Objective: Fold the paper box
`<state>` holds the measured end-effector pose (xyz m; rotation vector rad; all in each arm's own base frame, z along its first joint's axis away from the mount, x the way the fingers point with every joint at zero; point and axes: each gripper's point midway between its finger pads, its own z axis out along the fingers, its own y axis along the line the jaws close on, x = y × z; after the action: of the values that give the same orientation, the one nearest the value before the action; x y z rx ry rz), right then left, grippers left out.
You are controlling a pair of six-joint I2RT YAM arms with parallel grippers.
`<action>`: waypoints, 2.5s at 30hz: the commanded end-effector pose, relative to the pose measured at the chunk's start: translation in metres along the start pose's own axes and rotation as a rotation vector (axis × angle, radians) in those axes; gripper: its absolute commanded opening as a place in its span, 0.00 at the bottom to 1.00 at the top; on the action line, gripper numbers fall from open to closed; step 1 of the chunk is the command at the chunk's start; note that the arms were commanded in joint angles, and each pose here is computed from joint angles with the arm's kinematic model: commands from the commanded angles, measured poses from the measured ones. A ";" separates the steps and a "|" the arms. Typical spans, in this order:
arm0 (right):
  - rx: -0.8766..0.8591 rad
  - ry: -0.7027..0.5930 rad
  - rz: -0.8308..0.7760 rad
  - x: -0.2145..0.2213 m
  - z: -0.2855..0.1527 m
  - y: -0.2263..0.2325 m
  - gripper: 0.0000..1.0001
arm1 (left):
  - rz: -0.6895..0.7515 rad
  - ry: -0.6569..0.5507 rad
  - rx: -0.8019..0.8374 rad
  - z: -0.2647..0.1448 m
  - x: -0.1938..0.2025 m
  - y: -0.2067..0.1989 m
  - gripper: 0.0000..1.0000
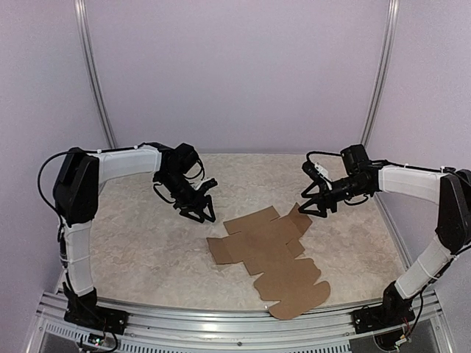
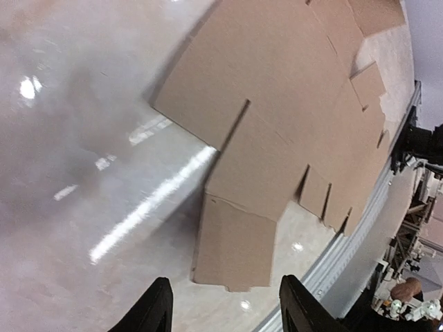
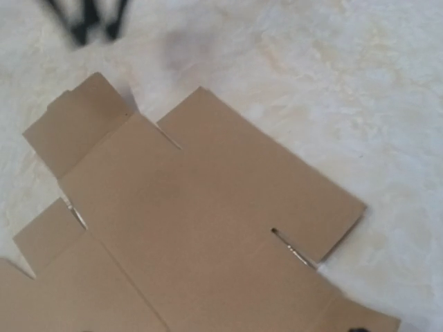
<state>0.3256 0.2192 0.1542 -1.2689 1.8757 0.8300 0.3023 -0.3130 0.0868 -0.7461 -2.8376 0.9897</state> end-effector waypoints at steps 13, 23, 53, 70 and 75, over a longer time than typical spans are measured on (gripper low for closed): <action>0.261 0.197 0.168 0.032 0.030 -0.070 0.77 | -0.132 -0.407 -0.109 -0.039 -0.095 0.056 0.59; 0.181 0.334 0.306 0.073 0.057 -0.073 0.51 | -0.137 -0.391 -0.006 -0.013 -0.077 0.034 0.60; 0.196 0.230 0.338 0.053 0.031 -0.075 0.00 | -0.226 -0.267 0.229 0.070 -0.043 -0.008 0.41; 0.191 0.211 0.297 0.038 0.024 -0.074 0.16 | -0.105 -0.298 0.313 0.075 -0.048 -0.022 0.00; 0.195 0.163 0.227 0.008 0.020 -0.075 0.43 | -0.031 -0.331 0.297 0.075 -0.044 -0.018 0.00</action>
<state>0.3892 0.1989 0.0886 -1.0104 2.3200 0.6702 0.3252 -0.3896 0.0536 -0.4268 -2.8262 1.5999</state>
